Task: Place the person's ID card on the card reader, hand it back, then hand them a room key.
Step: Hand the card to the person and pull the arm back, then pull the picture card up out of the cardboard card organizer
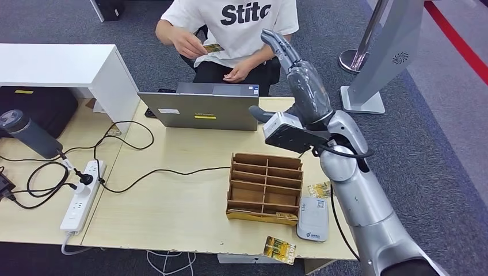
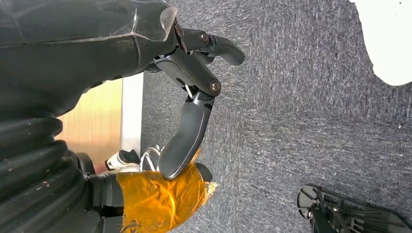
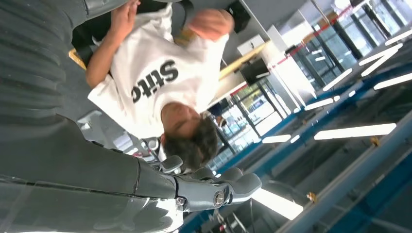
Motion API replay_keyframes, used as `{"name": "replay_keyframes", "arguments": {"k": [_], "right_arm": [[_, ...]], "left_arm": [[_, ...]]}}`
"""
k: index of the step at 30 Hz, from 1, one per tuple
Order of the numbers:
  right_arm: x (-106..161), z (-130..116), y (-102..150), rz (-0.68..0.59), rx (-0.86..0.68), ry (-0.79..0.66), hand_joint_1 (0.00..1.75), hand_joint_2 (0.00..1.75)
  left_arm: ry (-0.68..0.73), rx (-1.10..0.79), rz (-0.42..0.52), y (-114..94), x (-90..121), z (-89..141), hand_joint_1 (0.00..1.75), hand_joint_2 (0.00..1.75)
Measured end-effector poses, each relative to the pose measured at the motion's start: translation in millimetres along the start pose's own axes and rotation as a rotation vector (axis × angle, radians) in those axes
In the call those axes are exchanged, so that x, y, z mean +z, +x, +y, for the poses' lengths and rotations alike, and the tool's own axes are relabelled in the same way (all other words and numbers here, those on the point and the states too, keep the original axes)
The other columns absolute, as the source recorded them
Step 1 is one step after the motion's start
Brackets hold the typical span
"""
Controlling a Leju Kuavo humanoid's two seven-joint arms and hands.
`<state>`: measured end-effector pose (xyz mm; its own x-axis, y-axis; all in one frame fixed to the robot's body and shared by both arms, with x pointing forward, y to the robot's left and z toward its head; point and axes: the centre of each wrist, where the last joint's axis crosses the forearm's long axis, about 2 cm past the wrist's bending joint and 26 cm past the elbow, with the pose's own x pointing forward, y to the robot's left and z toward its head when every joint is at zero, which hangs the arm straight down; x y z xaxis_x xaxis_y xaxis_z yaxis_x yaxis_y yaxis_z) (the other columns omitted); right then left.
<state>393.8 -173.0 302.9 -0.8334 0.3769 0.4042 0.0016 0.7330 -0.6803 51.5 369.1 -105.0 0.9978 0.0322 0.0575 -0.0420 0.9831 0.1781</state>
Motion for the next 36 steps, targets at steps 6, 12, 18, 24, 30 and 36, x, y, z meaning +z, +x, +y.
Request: {"name": "replay_keyframes", "arguments": {"k": [6,12,18,24,30,36], "right_arm": [[9,-10,5,-0.028,0.01,-0.052,0.0,1.75],[37,-16,20,-0.096,0.134,-0.139,0.0,1.75],[104,3,24,-0.09,0.357,-0.075,0.0,1.75],[158,21,19,-0.05,0.432,0.038,0.0,1.75],[186,26,18,-0.005,0.42,0.099,0.0,1.75],[222,32,24,0.031,0.382,0.12,0.0,1.75]], "left_arm": [[0.004,0.015,0.001,-1,0,0,0.0,1.75],[0.008,0.047,0.008,-2,0,-2,0.0,1.75],[0.015,0.091,0.013,-4,0,-4,0.0,1.75],[0.014,0.12,0.018,-6,0,-5,0.0,1.75],[0.021,0.138,0.021,-7,0,-5,0.0,1.75],[0.024,0.165,0.026,-9,0,-5,0.0,1.75]]}}
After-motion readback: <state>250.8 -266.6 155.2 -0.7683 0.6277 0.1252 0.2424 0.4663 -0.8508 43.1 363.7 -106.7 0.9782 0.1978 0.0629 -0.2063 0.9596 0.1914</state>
